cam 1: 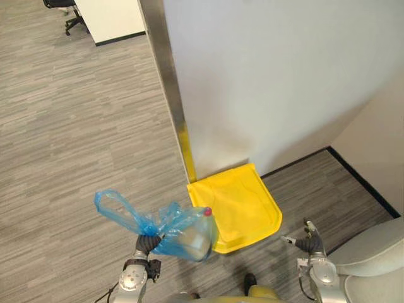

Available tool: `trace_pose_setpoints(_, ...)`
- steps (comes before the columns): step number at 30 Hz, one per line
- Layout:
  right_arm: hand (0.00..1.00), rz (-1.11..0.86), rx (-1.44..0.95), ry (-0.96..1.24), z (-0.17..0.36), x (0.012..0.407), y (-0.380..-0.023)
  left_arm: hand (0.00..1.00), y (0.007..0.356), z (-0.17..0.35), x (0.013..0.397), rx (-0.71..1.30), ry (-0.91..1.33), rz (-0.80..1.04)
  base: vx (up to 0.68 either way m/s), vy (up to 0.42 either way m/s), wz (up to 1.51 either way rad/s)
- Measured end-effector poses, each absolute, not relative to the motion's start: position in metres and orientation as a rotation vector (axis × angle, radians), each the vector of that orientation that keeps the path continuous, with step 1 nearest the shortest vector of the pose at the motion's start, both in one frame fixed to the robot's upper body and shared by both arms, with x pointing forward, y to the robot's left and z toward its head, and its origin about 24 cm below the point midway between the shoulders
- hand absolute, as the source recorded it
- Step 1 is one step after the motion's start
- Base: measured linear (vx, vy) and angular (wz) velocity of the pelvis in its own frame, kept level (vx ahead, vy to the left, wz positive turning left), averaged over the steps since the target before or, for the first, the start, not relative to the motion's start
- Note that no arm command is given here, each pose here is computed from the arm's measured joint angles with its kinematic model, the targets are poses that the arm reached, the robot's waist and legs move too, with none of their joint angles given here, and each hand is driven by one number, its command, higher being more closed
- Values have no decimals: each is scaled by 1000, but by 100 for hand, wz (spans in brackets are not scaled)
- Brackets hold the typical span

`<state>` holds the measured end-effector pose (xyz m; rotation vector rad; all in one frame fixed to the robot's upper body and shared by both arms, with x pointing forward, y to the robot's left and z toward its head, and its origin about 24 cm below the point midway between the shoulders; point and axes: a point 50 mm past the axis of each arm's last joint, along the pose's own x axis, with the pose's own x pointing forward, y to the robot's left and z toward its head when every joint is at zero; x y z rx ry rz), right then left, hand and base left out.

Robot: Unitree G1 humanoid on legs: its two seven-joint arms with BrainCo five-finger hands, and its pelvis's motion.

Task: Gather rubbish on tea table into small bin, then transfer packed bag to large trash can.

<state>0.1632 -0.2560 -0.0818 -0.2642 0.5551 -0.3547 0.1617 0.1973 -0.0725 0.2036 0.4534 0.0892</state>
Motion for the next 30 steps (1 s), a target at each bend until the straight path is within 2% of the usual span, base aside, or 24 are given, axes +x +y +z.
trace_pose_setpoints(17, 0, -386, -240, 519, -77, 178, -251, 100, 205, -78, 151, 205, 492, 124, -107, -5, -5)
trace_pose_setpoints(23, 0, -404, -191, 366, -49, 201, -241, 100, 201, -62, 175, 221, 398, 106, -61, -19, 19)
trace_pose_setpoints(27, 0, -427, -212, 293, -32, 210, -250, 100, 185, -52, 194, 209, 335, 70, 171, -116, 4)
trace_pose_setpoints(30, 0, -531, -201, 366, -43, 179, -272, 100, 176, -41, 213, 200, 272, 46, 265, -127, 70)
